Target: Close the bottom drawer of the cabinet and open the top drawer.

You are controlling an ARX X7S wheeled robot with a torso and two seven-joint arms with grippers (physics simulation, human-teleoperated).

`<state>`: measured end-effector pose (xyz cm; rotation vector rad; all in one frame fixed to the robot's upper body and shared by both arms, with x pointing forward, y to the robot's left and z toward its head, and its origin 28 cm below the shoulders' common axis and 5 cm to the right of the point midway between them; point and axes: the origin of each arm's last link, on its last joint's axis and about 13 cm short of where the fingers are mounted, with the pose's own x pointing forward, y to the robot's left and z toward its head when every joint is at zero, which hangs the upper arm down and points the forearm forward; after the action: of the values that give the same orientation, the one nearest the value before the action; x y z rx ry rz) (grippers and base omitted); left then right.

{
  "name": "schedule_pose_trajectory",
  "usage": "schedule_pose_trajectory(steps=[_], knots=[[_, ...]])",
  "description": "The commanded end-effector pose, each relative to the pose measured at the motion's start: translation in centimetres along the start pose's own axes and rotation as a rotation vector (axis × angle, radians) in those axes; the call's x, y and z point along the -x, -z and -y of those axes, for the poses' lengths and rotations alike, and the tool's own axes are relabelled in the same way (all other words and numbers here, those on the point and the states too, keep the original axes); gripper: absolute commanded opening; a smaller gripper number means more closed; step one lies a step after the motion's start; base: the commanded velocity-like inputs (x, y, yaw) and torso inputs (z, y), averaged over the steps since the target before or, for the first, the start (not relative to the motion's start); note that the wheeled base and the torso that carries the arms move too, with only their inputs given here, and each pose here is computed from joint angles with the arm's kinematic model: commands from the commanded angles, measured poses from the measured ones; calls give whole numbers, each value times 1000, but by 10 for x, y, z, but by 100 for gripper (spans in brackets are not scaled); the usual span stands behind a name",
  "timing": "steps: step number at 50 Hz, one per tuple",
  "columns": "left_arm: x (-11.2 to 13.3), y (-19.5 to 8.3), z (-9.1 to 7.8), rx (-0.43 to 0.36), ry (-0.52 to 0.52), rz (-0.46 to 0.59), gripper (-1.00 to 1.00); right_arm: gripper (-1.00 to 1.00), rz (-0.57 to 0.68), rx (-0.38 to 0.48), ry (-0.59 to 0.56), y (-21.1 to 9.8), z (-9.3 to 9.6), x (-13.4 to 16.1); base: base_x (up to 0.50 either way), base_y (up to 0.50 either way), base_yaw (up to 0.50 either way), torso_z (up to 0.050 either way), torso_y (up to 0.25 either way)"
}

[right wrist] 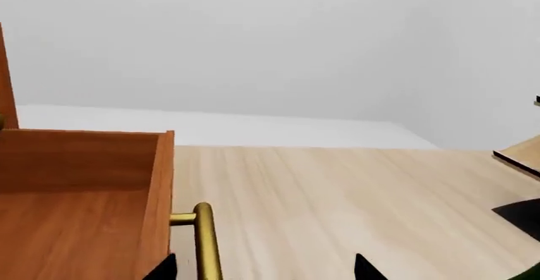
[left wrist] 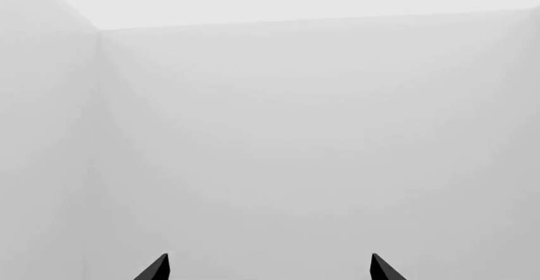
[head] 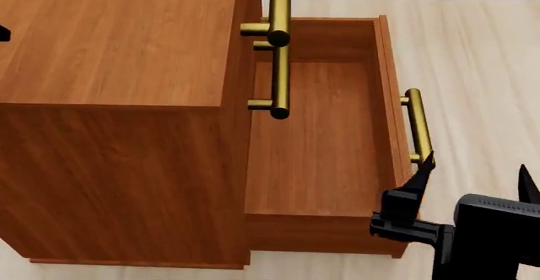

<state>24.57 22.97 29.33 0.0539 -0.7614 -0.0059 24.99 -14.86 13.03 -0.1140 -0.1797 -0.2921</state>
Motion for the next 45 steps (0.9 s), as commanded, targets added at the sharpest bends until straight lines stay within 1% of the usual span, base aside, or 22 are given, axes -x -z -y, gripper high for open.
schedule_pose_trajectory(steps=[1,14,45], knots=[[-1,1,0,-3,3,1,100,100,-15,28,74,2,12,-2,0,0,0,0,0],[-1,2,1,-6,5,-2,100,100,-35,37,112,7,21,-4,0,0,0,0,0],[1,4,0,-10,6,-10,100,100,-142,70,161,40,32,-16,0,0,0,0,0]])
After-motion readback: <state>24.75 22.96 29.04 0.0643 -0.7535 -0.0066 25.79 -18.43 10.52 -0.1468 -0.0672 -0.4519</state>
